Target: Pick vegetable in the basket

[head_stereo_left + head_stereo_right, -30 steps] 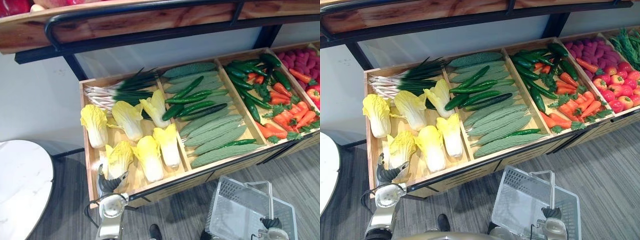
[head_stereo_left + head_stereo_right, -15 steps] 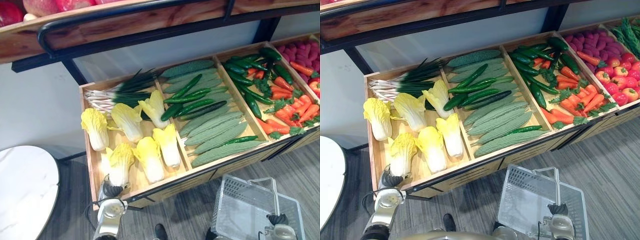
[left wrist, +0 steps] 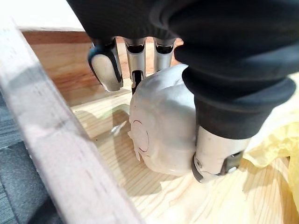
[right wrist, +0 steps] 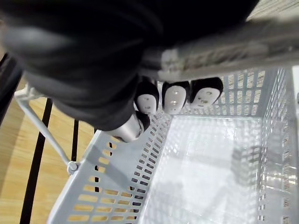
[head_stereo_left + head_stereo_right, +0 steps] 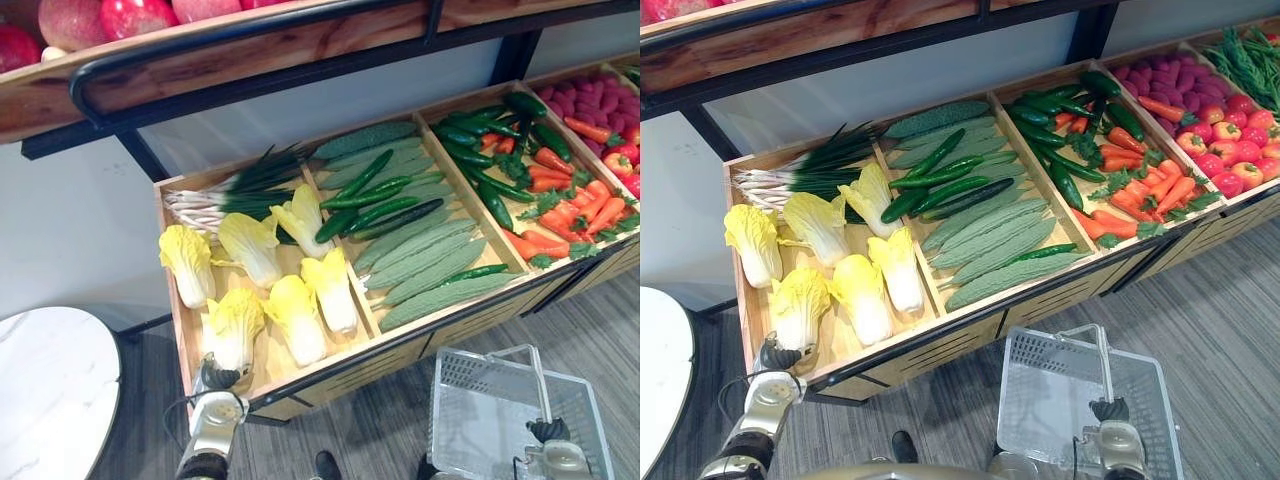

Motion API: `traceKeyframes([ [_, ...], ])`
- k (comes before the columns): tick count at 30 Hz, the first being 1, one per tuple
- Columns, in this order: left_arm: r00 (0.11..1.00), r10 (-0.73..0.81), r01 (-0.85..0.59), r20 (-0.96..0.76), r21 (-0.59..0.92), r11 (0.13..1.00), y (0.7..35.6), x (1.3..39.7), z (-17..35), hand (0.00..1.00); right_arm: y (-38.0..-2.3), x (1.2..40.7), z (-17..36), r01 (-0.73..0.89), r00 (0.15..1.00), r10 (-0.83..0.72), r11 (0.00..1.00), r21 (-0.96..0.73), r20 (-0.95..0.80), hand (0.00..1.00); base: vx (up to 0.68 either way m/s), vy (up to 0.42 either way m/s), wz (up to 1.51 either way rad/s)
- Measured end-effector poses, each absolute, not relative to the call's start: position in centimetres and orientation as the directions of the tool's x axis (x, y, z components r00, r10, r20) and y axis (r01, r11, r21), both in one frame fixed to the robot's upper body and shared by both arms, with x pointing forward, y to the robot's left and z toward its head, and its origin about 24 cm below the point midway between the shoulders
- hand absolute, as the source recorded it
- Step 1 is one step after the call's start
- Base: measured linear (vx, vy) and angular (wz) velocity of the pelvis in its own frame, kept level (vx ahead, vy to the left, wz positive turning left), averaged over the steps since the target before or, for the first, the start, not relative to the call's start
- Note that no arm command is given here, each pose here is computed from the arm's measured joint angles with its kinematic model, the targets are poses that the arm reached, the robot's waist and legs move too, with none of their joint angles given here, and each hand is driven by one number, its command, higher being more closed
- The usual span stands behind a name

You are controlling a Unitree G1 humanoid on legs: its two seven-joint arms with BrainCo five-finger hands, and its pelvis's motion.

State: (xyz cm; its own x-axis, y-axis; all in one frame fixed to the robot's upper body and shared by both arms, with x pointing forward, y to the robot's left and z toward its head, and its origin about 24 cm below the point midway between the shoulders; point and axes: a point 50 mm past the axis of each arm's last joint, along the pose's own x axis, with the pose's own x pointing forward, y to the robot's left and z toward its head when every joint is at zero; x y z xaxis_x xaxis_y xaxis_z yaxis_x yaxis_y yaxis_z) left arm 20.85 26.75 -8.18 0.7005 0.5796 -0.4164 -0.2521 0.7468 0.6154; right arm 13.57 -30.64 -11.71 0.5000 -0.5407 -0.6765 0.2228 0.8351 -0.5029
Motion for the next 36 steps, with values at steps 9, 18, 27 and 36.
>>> traceKeyframes([
  [9, 0.777, 0.565, -0.383, -0.279, 0.502, 0.775, 23.8, 22.1, -5.3, 1.00, -29.8, 11.6, -12.7, 0.292, 0.441, -0.550, 0.835, -0.466, -0.709, 1.00, 0.04, 0.001, 0.15],
  [18, 0.876, 0.479, -0.461, 0.047, 0.368, 0.807, 21.3, 24.5, 1.6, 1.00, -29.9, 11.6, -12.7, 0.334, 0.432, -0.564, 0.825, -0.456, -0.704, 1.00, 0.05, 0.012, 0.19],
  [27, 0.836, 0.521, -0.549, 0.173, 0.273, 0.790, 20.7, 24.3, 4.4, 1.00, -29.5, 11.6, -12.8, 0.301, 0.446, -0.549, 0.836, -0.460, -0.706, 1.00, -0.04, 0.003, 0.00],
  [36, 0.780, 0.480, -0.573, 0.403, 0.149, 0.806, 19.3, 23.9, 9.6, 1.00, -29.1, 11.7, -12.9, 0.244, 0.469, -0.535, 0.843, -0.480, -0.703, 1.00, 0.01, 0.012, -0.16],
])
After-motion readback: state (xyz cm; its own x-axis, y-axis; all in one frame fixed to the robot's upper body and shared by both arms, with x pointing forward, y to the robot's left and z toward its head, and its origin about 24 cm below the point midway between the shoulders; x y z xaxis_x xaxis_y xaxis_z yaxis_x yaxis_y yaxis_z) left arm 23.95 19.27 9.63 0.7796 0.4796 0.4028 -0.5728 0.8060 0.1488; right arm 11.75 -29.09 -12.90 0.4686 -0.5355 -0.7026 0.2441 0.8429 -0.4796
